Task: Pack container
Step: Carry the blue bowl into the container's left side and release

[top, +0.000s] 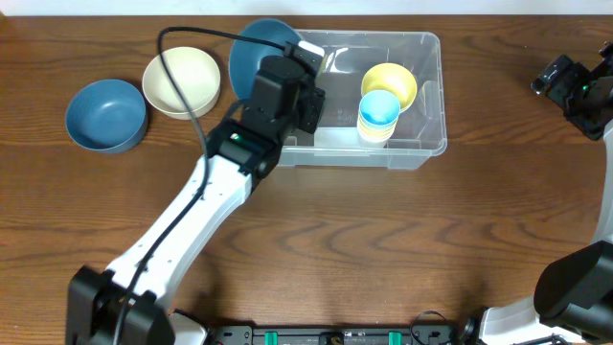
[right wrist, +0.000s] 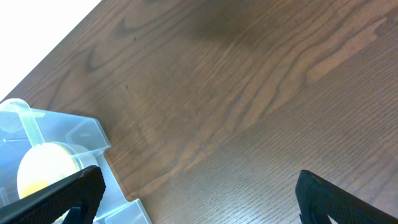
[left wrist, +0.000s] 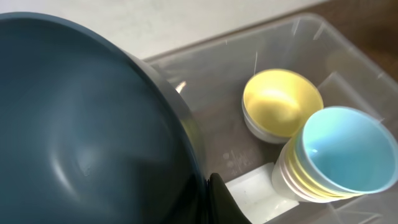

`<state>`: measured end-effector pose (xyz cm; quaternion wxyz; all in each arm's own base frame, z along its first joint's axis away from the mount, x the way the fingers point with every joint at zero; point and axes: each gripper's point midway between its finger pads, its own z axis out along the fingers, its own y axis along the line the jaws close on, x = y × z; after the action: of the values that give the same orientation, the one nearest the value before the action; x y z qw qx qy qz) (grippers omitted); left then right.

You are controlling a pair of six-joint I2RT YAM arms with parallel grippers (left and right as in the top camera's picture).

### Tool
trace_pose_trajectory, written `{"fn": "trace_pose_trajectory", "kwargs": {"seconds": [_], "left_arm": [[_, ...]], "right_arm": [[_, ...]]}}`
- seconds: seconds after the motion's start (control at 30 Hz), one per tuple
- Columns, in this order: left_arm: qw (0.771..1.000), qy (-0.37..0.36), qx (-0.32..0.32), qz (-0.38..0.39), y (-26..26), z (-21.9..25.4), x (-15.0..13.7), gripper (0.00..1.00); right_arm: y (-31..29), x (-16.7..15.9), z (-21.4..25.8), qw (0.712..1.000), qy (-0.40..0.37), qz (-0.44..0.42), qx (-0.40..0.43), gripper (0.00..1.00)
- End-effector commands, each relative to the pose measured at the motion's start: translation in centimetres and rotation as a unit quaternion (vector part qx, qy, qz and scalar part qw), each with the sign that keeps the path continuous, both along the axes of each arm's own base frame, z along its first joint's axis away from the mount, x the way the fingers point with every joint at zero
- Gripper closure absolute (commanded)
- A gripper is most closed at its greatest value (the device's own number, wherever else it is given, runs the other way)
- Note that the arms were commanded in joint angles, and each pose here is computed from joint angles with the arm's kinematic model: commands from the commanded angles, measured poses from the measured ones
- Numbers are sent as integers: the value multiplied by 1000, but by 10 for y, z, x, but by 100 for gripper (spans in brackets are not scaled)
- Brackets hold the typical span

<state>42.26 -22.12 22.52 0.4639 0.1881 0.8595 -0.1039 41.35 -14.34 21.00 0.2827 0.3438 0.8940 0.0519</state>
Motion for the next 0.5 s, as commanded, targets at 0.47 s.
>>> {"fn": "trace_pose_trajectory", "kwargs": {"seconds": [0.47], "left_arm": [[998,27,27,-40,-49,-54,9,94]], "right_arm": [[-2,-2,14,1000,-16,-7,-5,1]]}}
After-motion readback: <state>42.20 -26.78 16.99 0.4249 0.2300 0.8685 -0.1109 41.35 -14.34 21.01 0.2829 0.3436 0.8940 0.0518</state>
